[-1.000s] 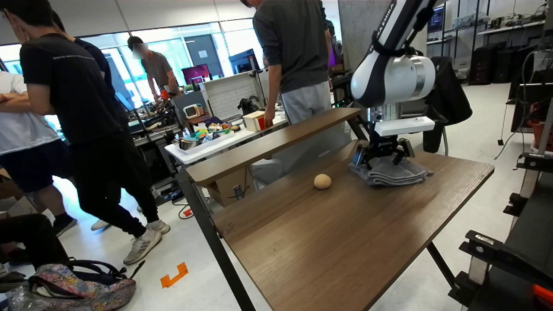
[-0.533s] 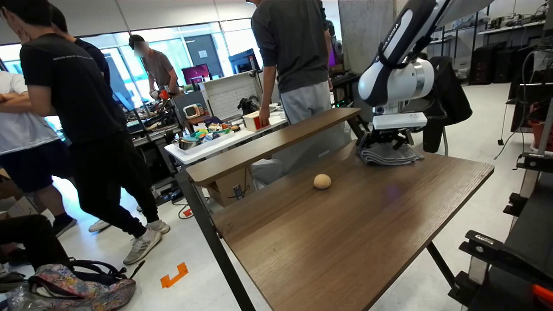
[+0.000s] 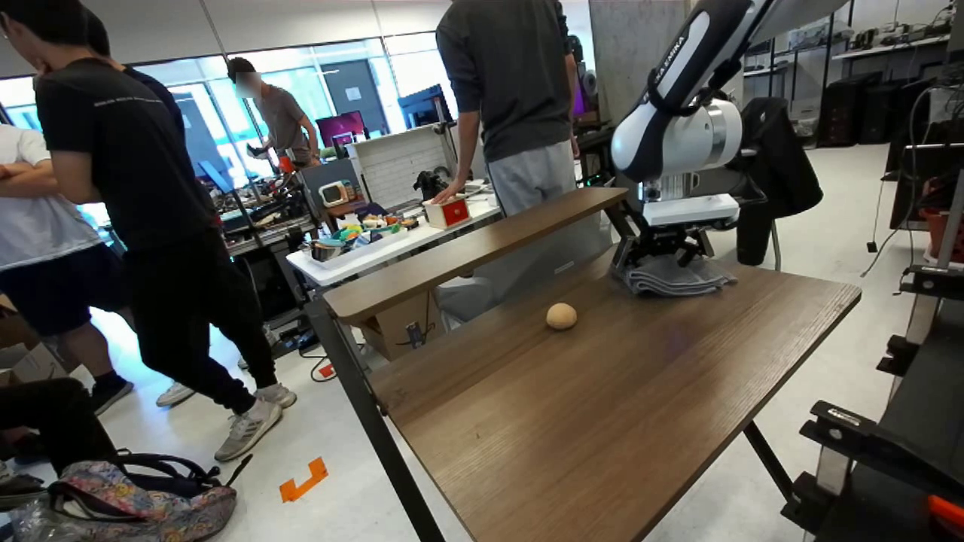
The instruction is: Move the brown plushie to the left, then use the towel to wipe the table
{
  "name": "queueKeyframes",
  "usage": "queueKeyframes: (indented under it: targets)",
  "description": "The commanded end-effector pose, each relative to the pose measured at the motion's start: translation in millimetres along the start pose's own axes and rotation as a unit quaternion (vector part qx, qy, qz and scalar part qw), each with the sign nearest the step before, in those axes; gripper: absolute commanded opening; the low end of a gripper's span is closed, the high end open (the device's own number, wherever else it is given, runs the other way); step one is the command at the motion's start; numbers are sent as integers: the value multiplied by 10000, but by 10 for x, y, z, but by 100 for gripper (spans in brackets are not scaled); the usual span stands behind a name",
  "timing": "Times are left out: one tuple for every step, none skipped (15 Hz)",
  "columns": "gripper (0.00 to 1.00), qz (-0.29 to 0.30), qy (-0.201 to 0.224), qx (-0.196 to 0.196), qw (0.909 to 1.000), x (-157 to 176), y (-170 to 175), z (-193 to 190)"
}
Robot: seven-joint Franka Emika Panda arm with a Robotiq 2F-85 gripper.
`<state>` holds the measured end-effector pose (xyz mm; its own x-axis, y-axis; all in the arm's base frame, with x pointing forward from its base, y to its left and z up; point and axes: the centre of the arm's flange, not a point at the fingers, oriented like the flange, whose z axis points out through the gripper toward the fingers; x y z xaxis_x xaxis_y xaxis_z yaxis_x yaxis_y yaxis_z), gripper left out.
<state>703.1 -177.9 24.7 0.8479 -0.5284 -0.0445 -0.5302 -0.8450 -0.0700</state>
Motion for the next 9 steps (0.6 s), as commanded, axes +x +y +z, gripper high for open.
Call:
queueKeyframes:
  targets:
    - [100,-514,-719,-137,9960,-795,-34,275]
    - [100,-653,-830,-182,9942,-914,-31,267]
    - [100,-778,-949,-240,9922,-1028,-18,279]
    - [100,-853,-1079,-338,9899,-1137,4,308]
    - [100,-867,-1203,-477,9878,-1237,40,350]
    - [100,-771,-1315,-643,9862,-1331,95,397]
    - [100,-715,-1409,-781,9843,-1403,171,453]
    - [100,-584,-1483,-885,9832,-1405,233,466]
    - [100,-478,-1548,-987,9818,-1419,293,476]
